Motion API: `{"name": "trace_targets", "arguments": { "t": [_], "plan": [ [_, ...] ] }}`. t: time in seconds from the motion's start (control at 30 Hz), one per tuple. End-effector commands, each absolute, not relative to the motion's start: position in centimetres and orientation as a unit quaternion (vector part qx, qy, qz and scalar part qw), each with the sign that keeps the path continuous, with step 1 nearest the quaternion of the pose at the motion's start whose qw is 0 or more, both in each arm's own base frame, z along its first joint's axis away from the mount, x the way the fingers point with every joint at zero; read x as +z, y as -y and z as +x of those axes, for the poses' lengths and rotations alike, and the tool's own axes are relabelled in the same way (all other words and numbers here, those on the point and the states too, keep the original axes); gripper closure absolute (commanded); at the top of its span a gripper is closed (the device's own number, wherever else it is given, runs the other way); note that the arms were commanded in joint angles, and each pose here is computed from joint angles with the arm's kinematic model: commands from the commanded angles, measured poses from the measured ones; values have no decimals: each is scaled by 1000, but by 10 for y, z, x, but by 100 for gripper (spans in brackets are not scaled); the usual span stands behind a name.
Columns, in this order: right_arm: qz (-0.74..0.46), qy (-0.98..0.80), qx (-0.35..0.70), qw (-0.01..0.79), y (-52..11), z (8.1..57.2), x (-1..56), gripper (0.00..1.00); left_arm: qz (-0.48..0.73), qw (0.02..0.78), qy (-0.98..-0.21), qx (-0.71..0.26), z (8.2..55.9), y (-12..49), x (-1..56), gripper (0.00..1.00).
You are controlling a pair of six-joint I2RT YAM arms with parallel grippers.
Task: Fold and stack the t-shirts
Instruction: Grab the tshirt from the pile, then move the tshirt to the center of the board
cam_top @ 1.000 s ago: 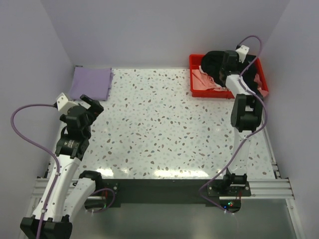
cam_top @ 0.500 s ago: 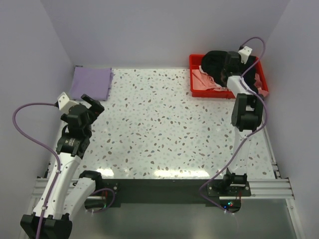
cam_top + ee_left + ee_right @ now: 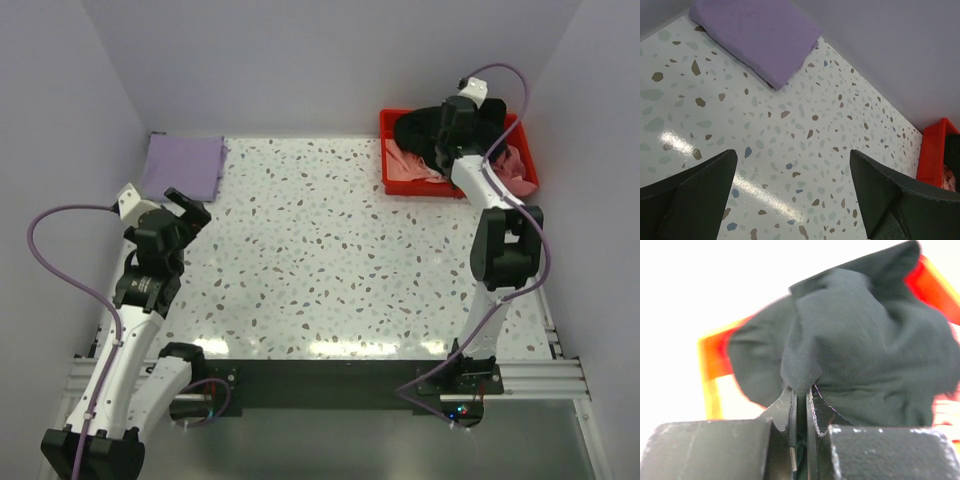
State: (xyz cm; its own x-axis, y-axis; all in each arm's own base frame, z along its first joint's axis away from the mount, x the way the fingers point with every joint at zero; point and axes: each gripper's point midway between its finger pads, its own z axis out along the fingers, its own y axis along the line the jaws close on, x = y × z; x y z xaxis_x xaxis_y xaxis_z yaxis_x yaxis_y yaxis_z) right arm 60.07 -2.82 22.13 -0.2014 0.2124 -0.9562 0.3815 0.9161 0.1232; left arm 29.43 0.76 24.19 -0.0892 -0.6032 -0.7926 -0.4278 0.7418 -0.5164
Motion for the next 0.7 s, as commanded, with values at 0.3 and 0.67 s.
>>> {"name": "trace_targets", "arguments": {
  "t": [0.3,0.67],
  "plan": [
    [-101,-654,253,706,-220,463,503,100,-318,548,-756,-166,301,29,234,0],
    [-179,-607,452,629,-307,349,553,100,-301,538,-762,-199,277,40,242,0]
  ]
}}
